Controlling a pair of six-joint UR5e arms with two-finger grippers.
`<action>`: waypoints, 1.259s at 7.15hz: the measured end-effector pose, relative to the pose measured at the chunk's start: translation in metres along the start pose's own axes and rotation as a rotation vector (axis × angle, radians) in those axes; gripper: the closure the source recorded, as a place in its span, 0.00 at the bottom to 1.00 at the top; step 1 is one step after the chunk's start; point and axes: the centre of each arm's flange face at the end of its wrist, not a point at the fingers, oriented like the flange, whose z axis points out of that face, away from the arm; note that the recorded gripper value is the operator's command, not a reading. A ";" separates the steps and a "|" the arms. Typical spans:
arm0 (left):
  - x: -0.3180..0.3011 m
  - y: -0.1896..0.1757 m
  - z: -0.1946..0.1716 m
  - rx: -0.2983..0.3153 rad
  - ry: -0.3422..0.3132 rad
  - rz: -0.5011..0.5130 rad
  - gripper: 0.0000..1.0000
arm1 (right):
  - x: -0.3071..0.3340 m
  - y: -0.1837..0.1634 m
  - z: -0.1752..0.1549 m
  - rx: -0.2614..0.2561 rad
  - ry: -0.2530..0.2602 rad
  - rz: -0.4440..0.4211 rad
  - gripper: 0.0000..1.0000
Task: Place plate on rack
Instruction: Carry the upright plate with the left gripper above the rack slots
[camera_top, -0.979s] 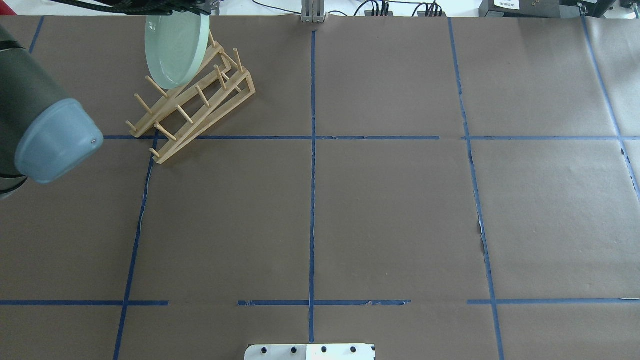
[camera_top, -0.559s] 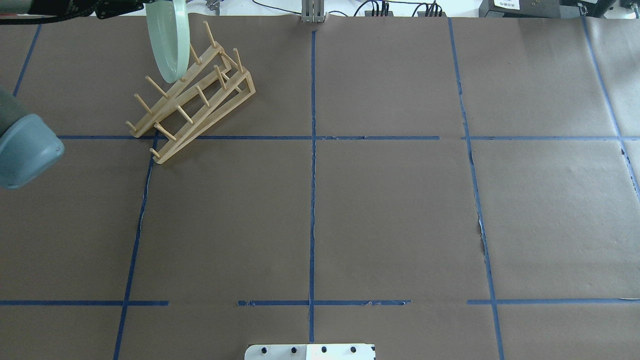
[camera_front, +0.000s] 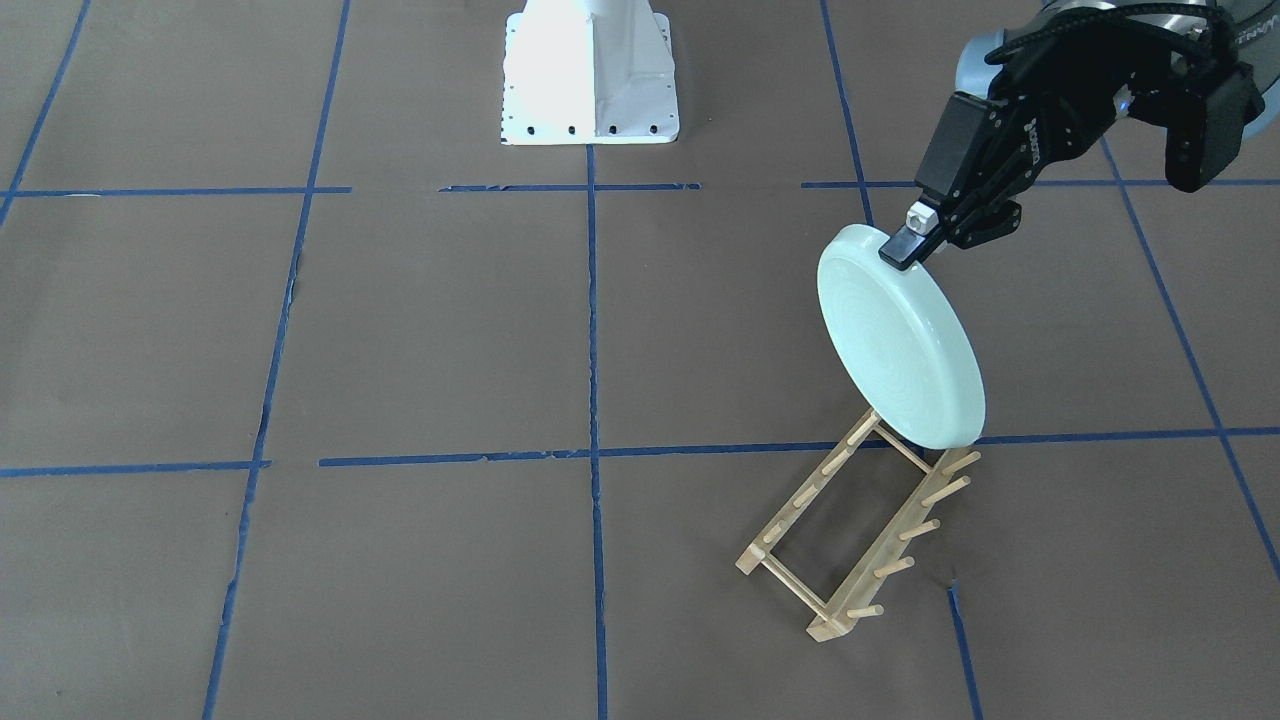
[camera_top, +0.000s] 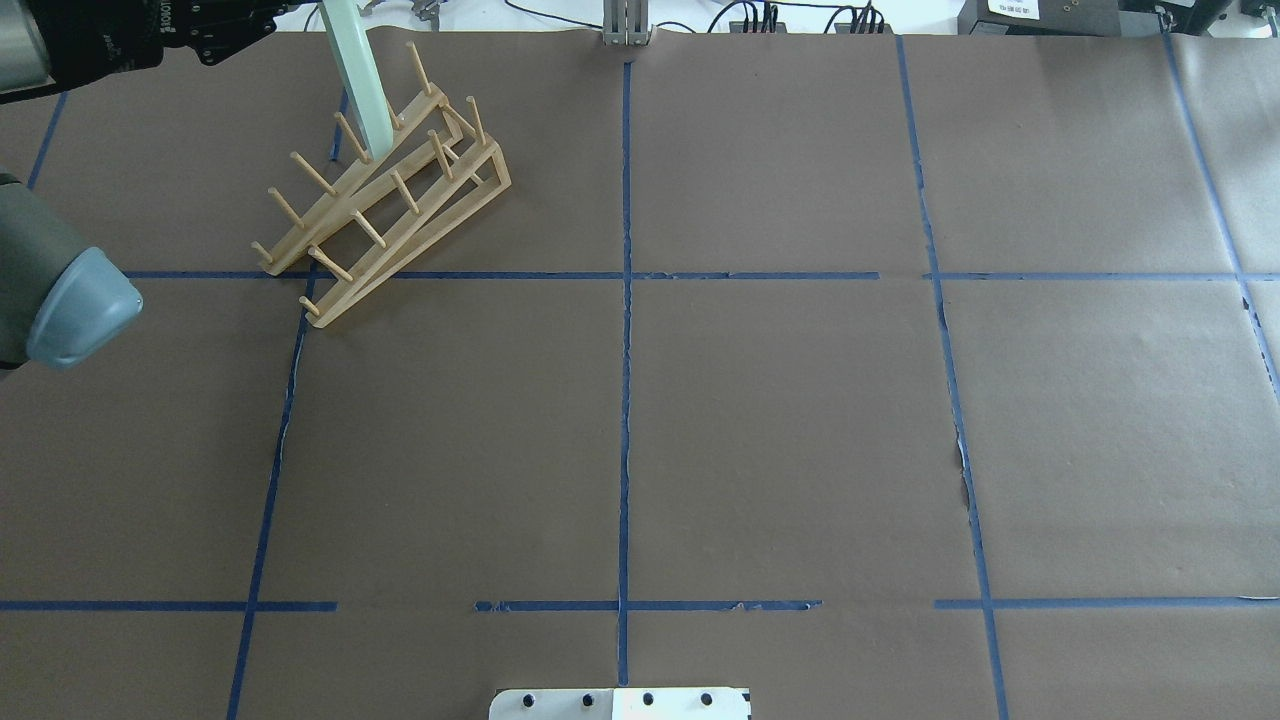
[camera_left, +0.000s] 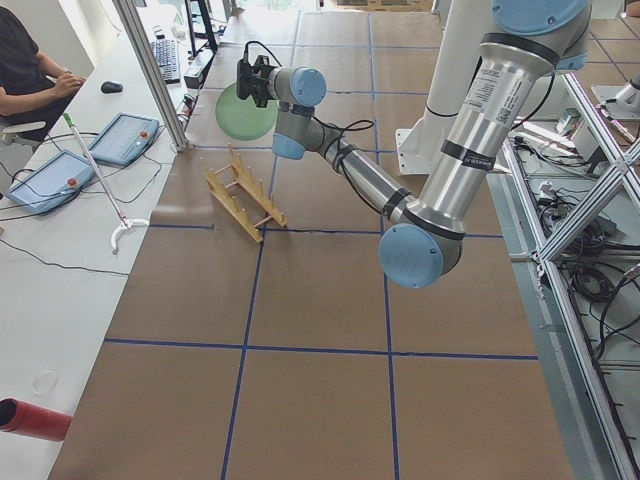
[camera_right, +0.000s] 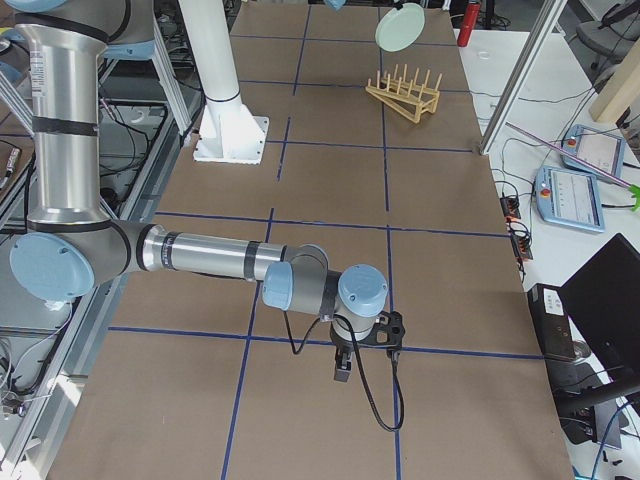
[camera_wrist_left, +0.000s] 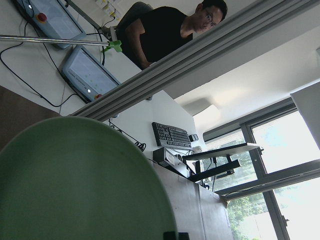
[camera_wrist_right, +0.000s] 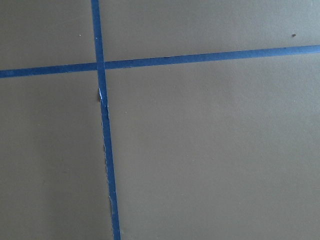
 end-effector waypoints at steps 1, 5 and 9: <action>-0.014 -0.006 0.006 0.029 0.031 -0.042 1.00 | 0.000 0.000 0.000 0.000 0.000 0.000 0.00; -0.048 -0.034 0.047 0.138 0.080 -0.154 1.00 | 0.000 0.000 0.000 0.000 0.000 0.000 0.00; -0.074 -0.055 0.084 0.238 0.083 -0.254 1.00 | 0.000 0.000 0.000 0.000 0.000 0.000 0.00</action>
